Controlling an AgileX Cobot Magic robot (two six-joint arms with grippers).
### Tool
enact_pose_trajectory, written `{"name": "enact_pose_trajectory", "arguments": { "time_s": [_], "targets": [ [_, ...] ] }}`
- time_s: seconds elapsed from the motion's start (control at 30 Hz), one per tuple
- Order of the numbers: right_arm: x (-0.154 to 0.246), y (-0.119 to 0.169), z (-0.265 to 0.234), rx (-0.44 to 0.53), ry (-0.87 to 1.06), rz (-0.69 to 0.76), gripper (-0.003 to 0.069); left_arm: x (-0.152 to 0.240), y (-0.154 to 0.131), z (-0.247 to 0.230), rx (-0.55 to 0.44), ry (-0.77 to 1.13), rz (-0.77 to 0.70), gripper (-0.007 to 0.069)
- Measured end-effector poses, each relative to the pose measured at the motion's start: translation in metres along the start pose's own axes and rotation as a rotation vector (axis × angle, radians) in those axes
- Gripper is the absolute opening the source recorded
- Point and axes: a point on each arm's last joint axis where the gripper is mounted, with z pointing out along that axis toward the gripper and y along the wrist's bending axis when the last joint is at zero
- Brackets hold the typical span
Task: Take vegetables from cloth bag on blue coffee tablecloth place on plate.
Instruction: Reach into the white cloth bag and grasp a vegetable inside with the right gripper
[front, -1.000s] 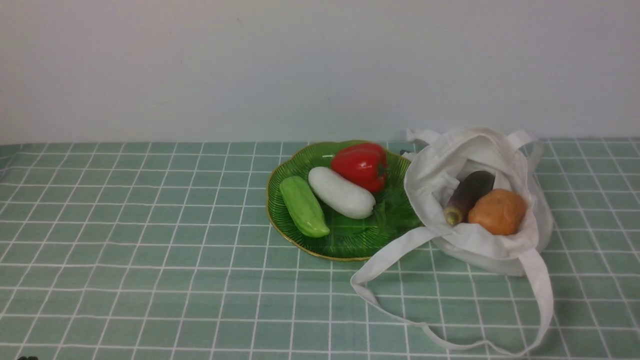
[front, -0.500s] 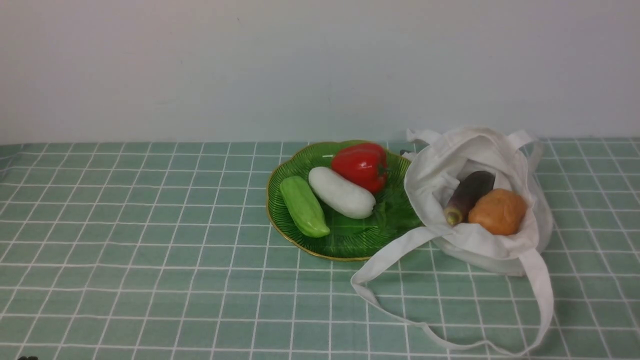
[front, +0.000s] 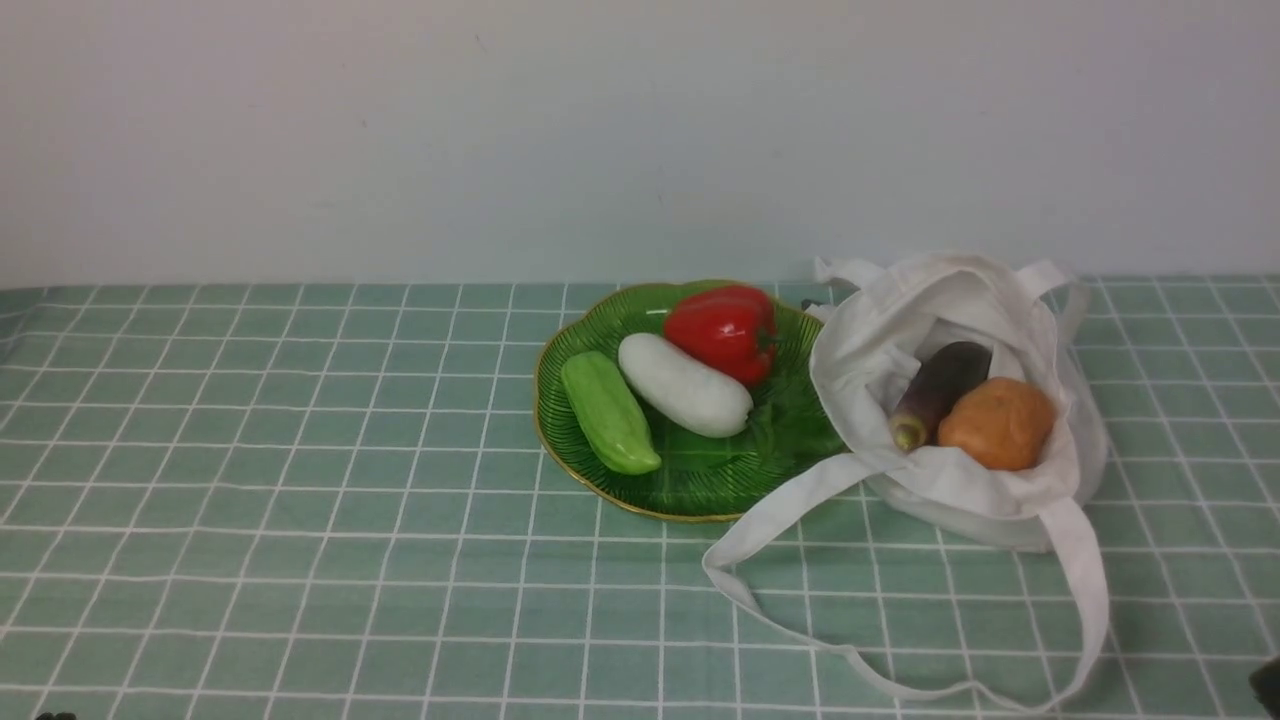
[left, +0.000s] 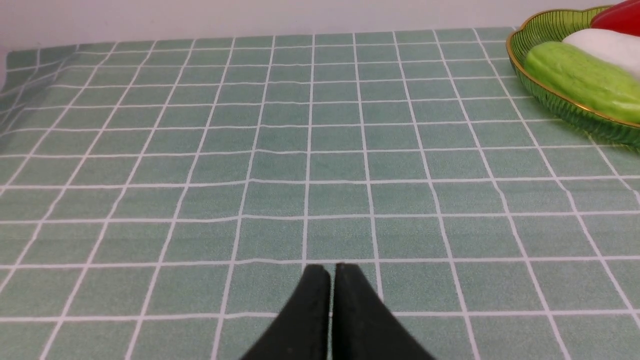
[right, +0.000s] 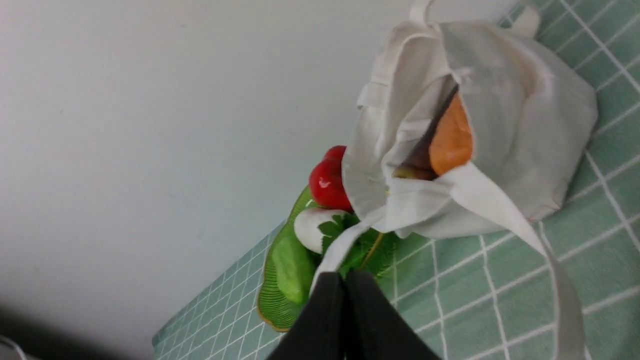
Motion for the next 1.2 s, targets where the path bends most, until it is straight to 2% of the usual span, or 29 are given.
{"name": "enact_pose_trajectory", "arguments": {
  "time_s": [0.1,0.2,0.3,0.37,0.47,0.53,0.7,0.83,0.97,1.1,1.2],
  "targets": [
    [-0.022,0.024,-0.003,-0.024,-0.009,-0.119,-0.0015,0.000,0.000,0.000,0.000,0.000,0.000,-0.0008],
    [-0.040,0.042,0.000,-0.004,0.023,-0.226,-0.0015,0.000,0.000,0.000,0.000,0.000,0.000,-0.0008],
    [-0.059,0.058,0.015,0.073,0.147,-0.339,-0.0015,0.000,0.000,0.000,0.000,0.000,0.000,-0.0008],
    [-0.076,0.063,0.050,0.203,0.368,-0.394,-0.0015,0.000,0.000,0.000,0.000,0.000,0.000,-0.0008],
    [-0.082,0.060,0.092,0.292,0.559,-0.375,-0.0011,0.000,0.000,0.000,0.000,0.000,0.000,-0.0008],
    [-0.082,0.058,0.117,0.316,0.637,-0.377,-0.0008,0.000,0.000,0.000,0.000,0.000,0.000,-0.0008],
    [-0.065,0.057,0.197,0.318,0.852,-0.437,0.0021,0.000,0.000,0.000,0.000,0.000,0.000,-0.0008],
    [-0.062,0.057,0.236,0.377,0.872,-0.431,0.0052,0.000,0.000,0.000,0.000,0.000,0.000,-0.0008],
    [-0.061,0.046,0.287,0.510,0.873,-0.376,0.0109,0.000,0.000,0.000,0.000,0.000,0.000,-0.0008],
    [-0.052,0.034,0.319,0.554,0.900,-0.350,0.0168,0.000,0.000,0.000,0.000,0.000,0.000,-0.0008],
    [-0.040,0.023,0.339,0.576,0.937,-0.322,0.0243,0.000,0.000,0.000,0.000,0.000,0.000,-0.0008]
  ]
}}
